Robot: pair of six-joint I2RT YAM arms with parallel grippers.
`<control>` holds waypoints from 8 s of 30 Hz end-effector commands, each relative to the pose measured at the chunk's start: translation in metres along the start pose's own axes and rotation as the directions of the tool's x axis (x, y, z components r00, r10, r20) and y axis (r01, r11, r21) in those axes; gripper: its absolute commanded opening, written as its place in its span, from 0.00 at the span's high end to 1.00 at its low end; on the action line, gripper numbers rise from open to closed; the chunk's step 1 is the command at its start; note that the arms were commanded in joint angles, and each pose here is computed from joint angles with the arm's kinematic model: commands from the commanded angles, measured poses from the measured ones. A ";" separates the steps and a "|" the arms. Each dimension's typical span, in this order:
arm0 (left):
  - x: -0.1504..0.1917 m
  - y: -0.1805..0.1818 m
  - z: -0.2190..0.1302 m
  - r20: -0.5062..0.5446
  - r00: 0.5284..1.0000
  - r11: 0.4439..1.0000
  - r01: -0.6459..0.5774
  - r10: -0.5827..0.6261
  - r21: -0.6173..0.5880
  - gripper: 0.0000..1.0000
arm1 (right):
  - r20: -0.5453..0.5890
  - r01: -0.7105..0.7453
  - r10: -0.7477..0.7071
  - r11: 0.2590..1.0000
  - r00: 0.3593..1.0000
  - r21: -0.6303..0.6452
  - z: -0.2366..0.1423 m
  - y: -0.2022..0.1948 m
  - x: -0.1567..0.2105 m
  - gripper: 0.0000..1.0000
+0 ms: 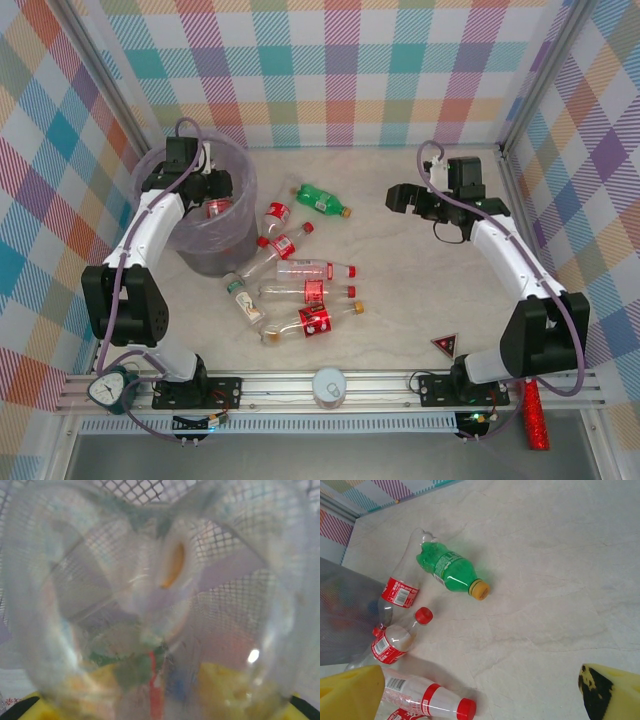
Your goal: Put the plastic bottles in the bin
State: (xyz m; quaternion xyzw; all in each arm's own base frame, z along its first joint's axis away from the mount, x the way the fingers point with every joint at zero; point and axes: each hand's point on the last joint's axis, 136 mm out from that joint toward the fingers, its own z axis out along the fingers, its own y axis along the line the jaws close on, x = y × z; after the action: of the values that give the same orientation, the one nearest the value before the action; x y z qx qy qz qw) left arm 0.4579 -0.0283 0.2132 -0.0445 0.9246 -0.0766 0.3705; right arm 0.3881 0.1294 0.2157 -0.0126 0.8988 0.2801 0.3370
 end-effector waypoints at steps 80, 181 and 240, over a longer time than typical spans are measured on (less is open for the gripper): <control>0.018 -0.131 -0.211 0.260 0.963 0.969 0.004 -0.071 0.248 0.02 | -0.339 0.462 -0.495 0.869 0.800 -0.179 0.235 0.055 0.035 0.43; -0.056 -0.291 -0.098 0.154 0.966 0.824 0.087 -0.207 0.560 0.74 | 0.167 0.484 -0.461 0.864 0.871 -0.139 -0.057 0.114 0.005 0.01; 0.013 -0.016 -0.026 -0.096 0.975 0.980 0.200 -0.199 0.003 0.40 | 0.108 0.449 -0.437 0.878 0.893 -0.166 -0.021 0.104 0.003 0.00</control>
State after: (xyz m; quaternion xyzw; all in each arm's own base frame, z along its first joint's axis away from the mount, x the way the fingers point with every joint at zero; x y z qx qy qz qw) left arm 0.4264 -0.0372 0.2142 -0.1340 0.9376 -0.1071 0.3026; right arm 0.3476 0.2048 0.2639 -0.2335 0.8396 0.2746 0.4063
